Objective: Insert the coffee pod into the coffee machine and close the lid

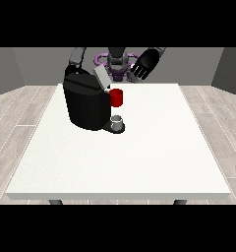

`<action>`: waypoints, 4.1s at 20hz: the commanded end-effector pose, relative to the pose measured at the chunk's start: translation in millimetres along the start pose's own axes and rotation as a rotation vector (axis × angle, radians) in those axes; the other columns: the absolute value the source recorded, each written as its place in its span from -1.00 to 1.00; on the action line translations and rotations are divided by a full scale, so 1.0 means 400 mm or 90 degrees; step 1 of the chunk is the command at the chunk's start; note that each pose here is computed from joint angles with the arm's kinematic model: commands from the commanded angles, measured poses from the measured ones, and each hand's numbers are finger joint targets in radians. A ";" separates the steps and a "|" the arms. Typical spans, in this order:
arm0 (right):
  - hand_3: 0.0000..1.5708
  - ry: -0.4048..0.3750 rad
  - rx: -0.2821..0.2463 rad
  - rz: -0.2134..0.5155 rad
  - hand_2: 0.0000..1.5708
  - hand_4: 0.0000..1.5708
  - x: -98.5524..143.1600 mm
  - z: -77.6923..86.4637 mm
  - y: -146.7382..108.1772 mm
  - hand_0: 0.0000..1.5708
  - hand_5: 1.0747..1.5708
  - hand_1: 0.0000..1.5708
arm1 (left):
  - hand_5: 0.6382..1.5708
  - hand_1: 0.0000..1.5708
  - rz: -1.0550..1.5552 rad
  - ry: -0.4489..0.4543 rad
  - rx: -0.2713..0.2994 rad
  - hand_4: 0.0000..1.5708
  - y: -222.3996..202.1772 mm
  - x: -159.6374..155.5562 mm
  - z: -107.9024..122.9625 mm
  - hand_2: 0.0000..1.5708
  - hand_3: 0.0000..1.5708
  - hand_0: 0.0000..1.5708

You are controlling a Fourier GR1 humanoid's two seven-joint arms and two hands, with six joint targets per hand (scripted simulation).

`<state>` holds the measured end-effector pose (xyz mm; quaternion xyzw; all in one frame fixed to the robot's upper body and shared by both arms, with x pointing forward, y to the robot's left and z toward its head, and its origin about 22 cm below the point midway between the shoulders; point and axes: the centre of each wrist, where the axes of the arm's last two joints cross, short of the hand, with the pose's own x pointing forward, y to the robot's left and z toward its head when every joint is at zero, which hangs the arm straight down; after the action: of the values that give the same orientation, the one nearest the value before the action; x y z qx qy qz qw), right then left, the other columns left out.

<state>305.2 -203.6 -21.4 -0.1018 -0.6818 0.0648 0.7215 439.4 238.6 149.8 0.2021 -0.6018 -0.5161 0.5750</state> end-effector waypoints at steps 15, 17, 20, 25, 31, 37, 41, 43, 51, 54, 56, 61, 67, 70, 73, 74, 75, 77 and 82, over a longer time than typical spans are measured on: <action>-1.00 -0.102 -0.017 -0.010 -1.00 -1.00 0.124 -0.056 -0.059 -1.00 1.00 -1.00 | 1.00 0.58 -0.004 0.006 0.132 -0.39 0.288 0.076 0.049 0.64 0.59 0.58; -1.00 -0.126 -0.029 -0.009 -1.00 -0.92 0.179 -0.080 -0.004 -1.00 1.00 -1.00 | 1.00 0.64 -0.015 -0.016 0.132 -0.39 0.281 0.140 0.020 0.68 0.61 0.64; -1.00 -0.112 -0.032 -0.005 -1.00 -0.87 0.159 -0.079 -0.056 -1.00 1.00 -1.00 | 1.00 0.52 -0.012 -0.020 0.113 -0.38 0.247 0.091 0.020 0.64 0.59 0.52; -1.00 -0.128 -0.018 -0.003 -1.00 -0.79 0.198 -0.089 -0.042 -1.00 1.00 -1.00 | 1.00 0.51 -0.025 -0.005 0.138 -0.40 0.290 0.127 0.020 0.60 0.56 0.51; -1.00 -0.108 -0.028 -0.004 -1.00 -1.00 0.141 -0.079 -0.063 -1.00 1.00 -1.00 | 1.00 0.58 -0.016 -0.013 0.094 -0.46 0.224 0.104 -0.003 0.64 0.57 0.58; -1.00 -0.134 -0.049 -0.011 -1.00 -1.00 0.196 -0.104 -0.062 -1.00 1.00 -1.00 | 1.00 0.52 -0.035 -0.026 0.124 -0.47 0.262 0.139 0.000 0.59 0.53 0.52; -1.00 -0.124 -0.008 0.000 -1.00 -0.87 0.182 -0.084 -0.064 -1.00 1.00 -1.00 | 1.00 0.53 -0.012 0.010 0.115 -0.48 0.257 0.112 -0.001 0.60 0.52 0.53; -1.00 -0.156 -0.022 -0.019 -1.00 -1.00 0.221 -0.105 -0.070 -1.00 1.00 -1.00 | 1.00 0.56 -0.041 -0.032 0.165 -0.48 0.303 0.123 0.023 0.60 0.53 0.56; -1.00 -0.134 -0.042 -0.006 -1.00 -1.00 0.189 -0.100 -0.059 -1.00 1.00 -1.00 | 1.00 0.53 -0.037 -0.034 0.158 -0.54 0.279 0.142 0.002 0.55 0.50 0.53; -1.00 -0.120 -0.045 0.004 -1.00 -1.00 0.174 -0.092 -0.048 -1.00 1.00 -1.00 | 1.00 0.58 -0.047 -0.031 0.160 -0.63 0.252 0.146 -0.011 0.60 0.53 0.58; -1.00 -0.118 -0.041 -0.002 -1.00 -1.00 0.178 -0.099 -0.050 -1.00 1.00 -1.00 | 1.00 0.56 -0.084 -0.028 0.166 -1.00 0.291 0.156 0.006 0.58 0.47 0.56; -1.00 -0.133 -0.022 0.006 -1.00 -1.00 0.223 -0.082 -0.014 -1.00 1.00 -1.00 | 1.00 0.49 -0.150 -0.007 0.187 -1.00 0.311 0.097 0.035 0.52 0.36 0.49; -1.00 -0.148 -0.053 0.011 -1.00 -1.00 0.252 -0.115 -0.050 -1.00 1.00 -1.00 | 1.00 0.42 -0.132 -0.029 0.187 -1.00 0.283 0.140 0.002 0.45 0.29 0.42; -1.00 -0.138 -0.042 -0.004 -1.00 -0.92 0.216 -0.095 -0.021 -1.00 1.00 -1.00 | 1.00 0.41 -0.104 -0.032 0.205 -1.00 0.324 0.131 0.024 0.43 0.23 0.41; -1.00 -0.147 -0.040 0.001 -1.00 -1.00 0.241 -0.096 -0.026 -1.00 1.00 -1.00 | 1.00 0.54 -0.115 -0.048 0.238 -1.00 0.326 0.123 0.029 0.50 0.22 0.54; -1.00 -0.139 -0.035 0.008 -1.00 -0.82 0.220 -0.086 -0.034 -1.00 1.00 -1.00 | 1.00 0.59 -0.120 -0.050 0.241 -1.00 0.343 0.105 0.047 0.54 0.22 0.59; -1.00 -0.155 -0.029 0.009 -1.00 -0.87 0.211 -0.096 -0.054 -1.00 1.00 -1.00 | 1.00 0.57 -0.125 -0.055 0.257 -1.00 0.343 0.134 0.038 0.53 0.21 0.57; -1.00 -0.154 -0.037 -0.002 -1.00 -1.00 0.219 -0.112 -0.066 -1.00 1.00 -1.00 | 1.00 0.58 -0.116 -0.066 0.255 -1.00 0.334 0.168 0.021 0.53 0.24 0.58; -1.00 -0.175 -0.028 0.008 -1.00 -0.73 0.270 -0.098 -0.017 -1.00 1.00 -1.00 | 1.00 0.59 -0.148 -0.072 0.269 -1.00 0.342 0.110 0.044 0.55 0.20 0.59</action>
<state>350.3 -200.4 71.2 -0.1162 -0.7677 0.0647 0.6269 458.9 259.1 298.0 0.3458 -0.6933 -0.4559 0.4381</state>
